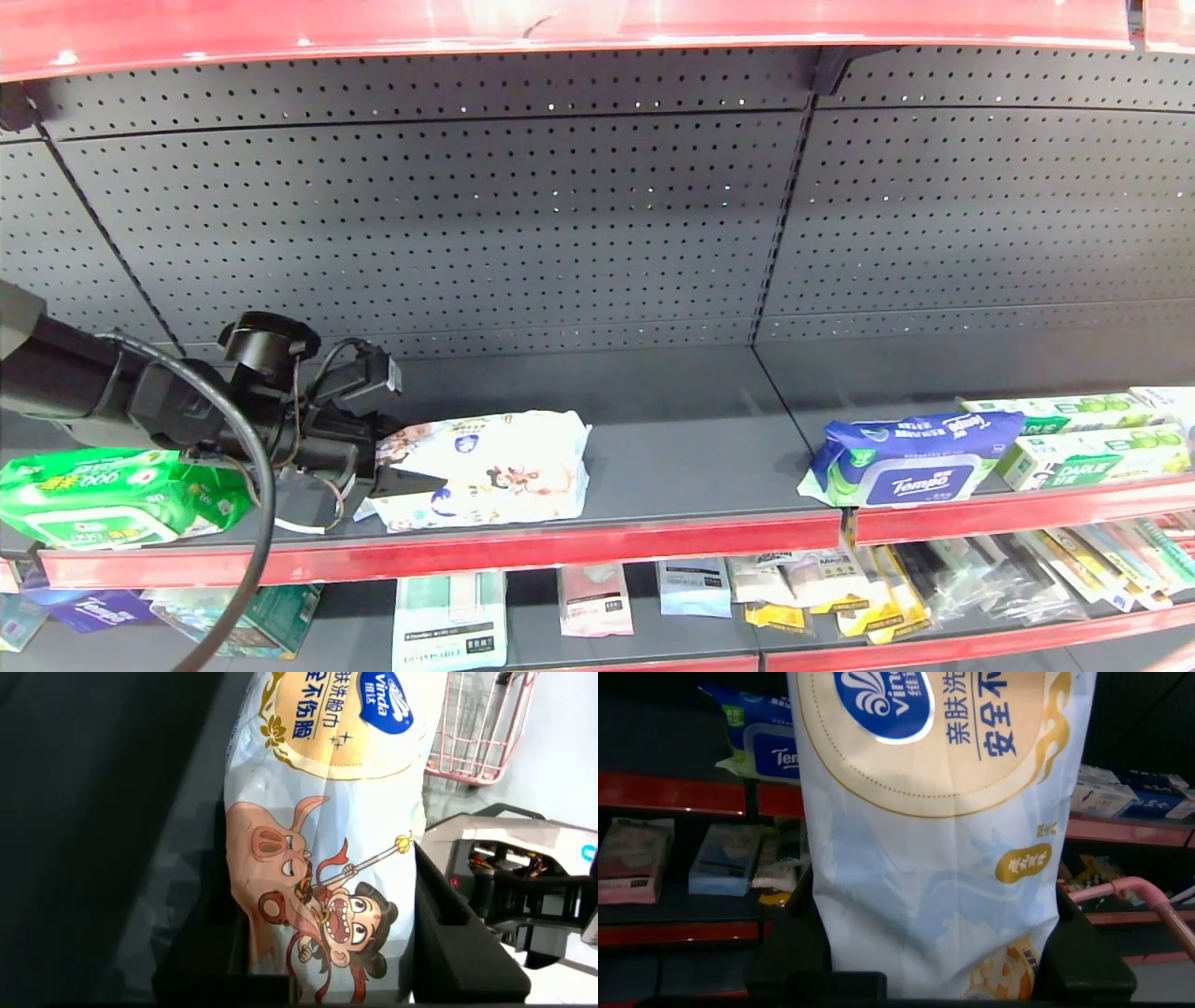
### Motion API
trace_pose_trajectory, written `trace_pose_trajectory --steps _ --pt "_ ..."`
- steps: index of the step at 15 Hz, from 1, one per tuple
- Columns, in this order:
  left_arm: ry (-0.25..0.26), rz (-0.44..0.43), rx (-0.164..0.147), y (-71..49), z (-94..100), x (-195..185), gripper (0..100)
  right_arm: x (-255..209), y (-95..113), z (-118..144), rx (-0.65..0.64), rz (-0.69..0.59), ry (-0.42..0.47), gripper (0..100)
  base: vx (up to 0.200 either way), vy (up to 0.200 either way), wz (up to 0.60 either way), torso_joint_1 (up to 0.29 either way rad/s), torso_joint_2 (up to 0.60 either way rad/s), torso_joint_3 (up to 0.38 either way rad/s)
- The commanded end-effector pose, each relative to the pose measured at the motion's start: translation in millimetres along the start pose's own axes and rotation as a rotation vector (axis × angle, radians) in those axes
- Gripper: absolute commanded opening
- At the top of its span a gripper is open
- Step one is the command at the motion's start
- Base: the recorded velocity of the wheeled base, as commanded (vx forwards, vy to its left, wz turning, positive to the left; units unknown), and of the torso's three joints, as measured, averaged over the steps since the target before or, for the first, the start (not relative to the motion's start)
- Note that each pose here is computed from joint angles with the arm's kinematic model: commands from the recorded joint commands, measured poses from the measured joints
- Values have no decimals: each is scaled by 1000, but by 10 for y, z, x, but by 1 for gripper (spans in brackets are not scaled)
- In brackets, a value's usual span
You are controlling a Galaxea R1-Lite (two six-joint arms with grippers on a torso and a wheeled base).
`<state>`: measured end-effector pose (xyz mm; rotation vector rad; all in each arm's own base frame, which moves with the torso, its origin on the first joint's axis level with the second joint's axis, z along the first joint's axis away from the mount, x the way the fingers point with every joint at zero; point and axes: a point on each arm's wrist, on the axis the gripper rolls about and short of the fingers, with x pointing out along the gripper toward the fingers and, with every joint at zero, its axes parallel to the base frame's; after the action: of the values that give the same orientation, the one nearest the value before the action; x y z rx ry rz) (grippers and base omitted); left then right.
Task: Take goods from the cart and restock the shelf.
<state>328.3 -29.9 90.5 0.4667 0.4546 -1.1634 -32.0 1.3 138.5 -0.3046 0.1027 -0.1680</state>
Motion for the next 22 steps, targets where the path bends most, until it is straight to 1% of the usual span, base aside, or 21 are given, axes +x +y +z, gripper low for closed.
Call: trace_pose_trajectory --steps 1,3,4,7,11,18,19,22 --pt "0 -1 1 -7 4 -1 0 1 0 1 -1 0 1 0 0 0 0 0 0 0" --pt "-2 2 3 -6 6 11 0 1 0 1 -1 0 1 0 0 0 0 0 0 0" --pt "-7 3 13 -5 23 26 0 1 -1 3 -1 0 0 0 0 0 0 0 0 0" --pt "-12 9 17 8 11 55 0 1 -1 3 -1 -2 0 0 0 0 0 0 0 0" --pt "-3 0 0 -47 -26 55 0 0 -2 7 0 -2 -1 0 0 0 0 0 0 0" --pt "-6 0 1 -50 -15 52 0 0 -3 6 0 -3 -1 0 0 0 0 0 0 0" --pt "-6 0 1 -50 -15 52 100 1 -1 1 -1 -3 2 0 0 0 0 0 0 0" --pt "-7 -1 3 -53 -8 53 100 1 -1 1 -1 -1 2 0 0 0 0 0 0 0"
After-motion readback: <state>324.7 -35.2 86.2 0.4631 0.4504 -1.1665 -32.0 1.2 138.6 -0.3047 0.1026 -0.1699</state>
